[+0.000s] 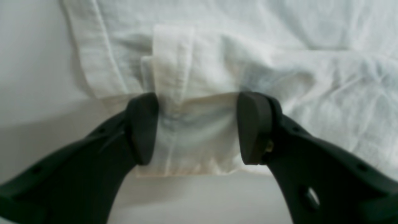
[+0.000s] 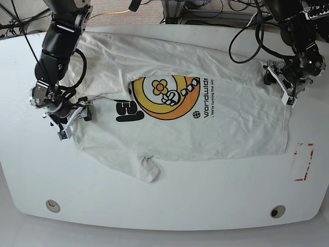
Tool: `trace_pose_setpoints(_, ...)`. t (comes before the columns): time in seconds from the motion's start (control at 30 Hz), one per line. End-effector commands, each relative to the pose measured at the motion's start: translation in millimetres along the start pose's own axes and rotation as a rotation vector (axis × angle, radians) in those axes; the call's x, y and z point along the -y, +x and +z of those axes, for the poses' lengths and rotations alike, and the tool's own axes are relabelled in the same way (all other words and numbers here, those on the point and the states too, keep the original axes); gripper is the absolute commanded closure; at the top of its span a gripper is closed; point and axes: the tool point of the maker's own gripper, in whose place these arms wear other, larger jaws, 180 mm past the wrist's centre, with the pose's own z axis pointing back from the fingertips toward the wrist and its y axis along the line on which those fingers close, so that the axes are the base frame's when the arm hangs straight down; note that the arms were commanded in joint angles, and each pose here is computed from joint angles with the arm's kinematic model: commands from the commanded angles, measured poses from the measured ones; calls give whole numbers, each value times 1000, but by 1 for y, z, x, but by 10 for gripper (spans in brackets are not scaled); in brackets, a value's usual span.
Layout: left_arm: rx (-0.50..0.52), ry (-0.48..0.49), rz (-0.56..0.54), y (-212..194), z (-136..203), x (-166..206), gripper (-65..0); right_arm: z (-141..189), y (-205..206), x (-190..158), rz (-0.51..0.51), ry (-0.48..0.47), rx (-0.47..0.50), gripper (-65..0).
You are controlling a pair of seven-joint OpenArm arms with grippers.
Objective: Fold the T-shirt properly
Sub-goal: 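Pinch the collar-side edge with both grippers and pull it straight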
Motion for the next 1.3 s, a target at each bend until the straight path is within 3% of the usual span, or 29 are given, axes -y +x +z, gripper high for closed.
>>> trace_pose_setpoints(0.0,4,10,-7,-1,3,-5,-372,15,33,21,5,-51,77,-420)
trace_pose_setpoints(0.17,-36,9,-10,-21,5,-5,-372,45,47,39,17,-136,91,-417)
trace_pose_setpoints(0.3,-47,7,-6,-26,5,-4,-372,59,48,25,34,-135,81,-417)
trace_pose_setpoints(0.73,-74,5,-6,-39,7,-2,-372,80,-20,-61,4,16,14,-412)
trace_pose_setpoints(1.0,-132,1,-7,-65,12,-1,-372,81,-69,-80,-37,53,-82,-279)
trace_pose_setpoints(1.27,-188,11,-40,-90,25,1,-372,86,-100,-88,-51,68,-151,-271)
